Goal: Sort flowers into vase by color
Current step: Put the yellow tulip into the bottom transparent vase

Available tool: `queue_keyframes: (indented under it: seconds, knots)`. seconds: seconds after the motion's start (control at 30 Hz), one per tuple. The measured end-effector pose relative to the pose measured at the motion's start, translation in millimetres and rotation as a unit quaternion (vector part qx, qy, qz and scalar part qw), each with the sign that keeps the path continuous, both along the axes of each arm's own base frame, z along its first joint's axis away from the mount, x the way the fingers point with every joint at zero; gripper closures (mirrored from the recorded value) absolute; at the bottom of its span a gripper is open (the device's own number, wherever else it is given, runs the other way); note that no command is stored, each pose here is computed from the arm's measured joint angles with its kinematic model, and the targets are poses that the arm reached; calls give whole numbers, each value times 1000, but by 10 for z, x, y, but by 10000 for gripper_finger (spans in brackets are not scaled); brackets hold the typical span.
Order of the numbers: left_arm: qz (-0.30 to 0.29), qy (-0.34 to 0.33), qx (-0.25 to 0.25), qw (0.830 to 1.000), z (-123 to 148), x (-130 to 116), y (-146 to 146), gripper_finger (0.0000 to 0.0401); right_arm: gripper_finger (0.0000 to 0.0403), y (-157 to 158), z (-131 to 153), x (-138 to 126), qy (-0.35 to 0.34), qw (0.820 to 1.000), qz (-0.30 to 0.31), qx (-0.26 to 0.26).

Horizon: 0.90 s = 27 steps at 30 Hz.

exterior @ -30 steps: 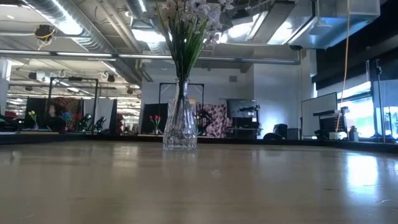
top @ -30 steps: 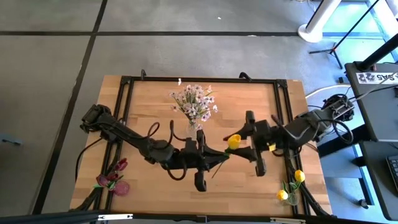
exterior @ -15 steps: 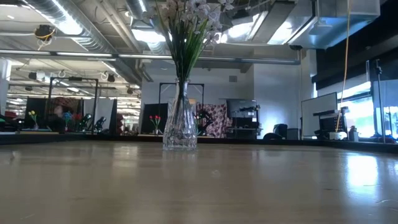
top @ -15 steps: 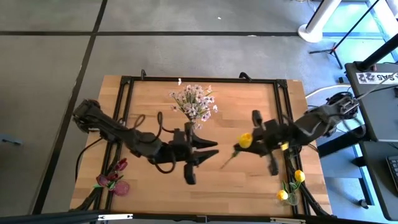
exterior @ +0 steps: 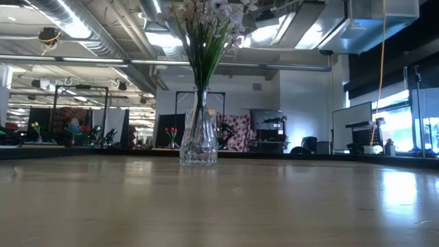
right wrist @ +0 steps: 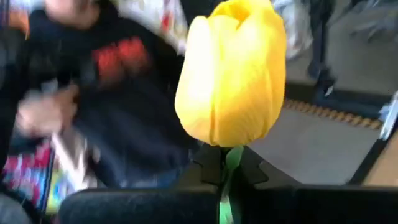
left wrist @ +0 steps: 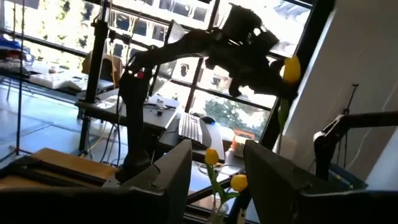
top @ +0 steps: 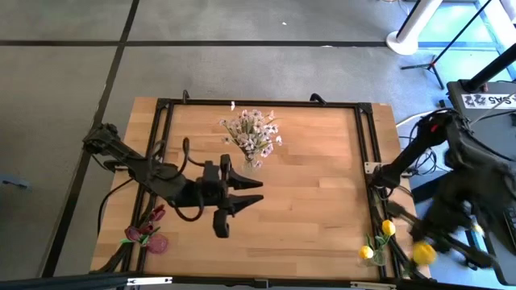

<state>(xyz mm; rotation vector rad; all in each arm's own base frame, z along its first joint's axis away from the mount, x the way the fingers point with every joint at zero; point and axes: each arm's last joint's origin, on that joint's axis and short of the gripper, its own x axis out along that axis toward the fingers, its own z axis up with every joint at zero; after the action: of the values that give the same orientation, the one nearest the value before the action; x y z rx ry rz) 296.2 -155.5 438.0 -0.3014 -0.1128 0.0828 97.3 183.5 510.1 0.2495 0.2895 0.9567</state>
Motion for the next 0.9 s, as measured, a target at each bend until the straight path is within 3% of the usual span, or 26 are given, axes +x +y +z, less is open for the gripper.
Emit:
queue_keyframes:
  seconds: [0.13,0.27,0.53,0.9]
  knots:
    - [-5,-1,-33,999,-5,1,-4,258,400,186,-231,-236,35,995,-8,-98]
    - [-27,-2,-43,999,-7,-26,-63,258,400,196,-355,-404,45,984,-77,-152]
    - [-47,-1,-49,998,-6,-85,-166,258,400,206,-450,-601,49,979,-87,-175]
    - [-46,-2,-60,997,-9,-78,-158,258,397,383,-902,-592,53,973,-103,-200]
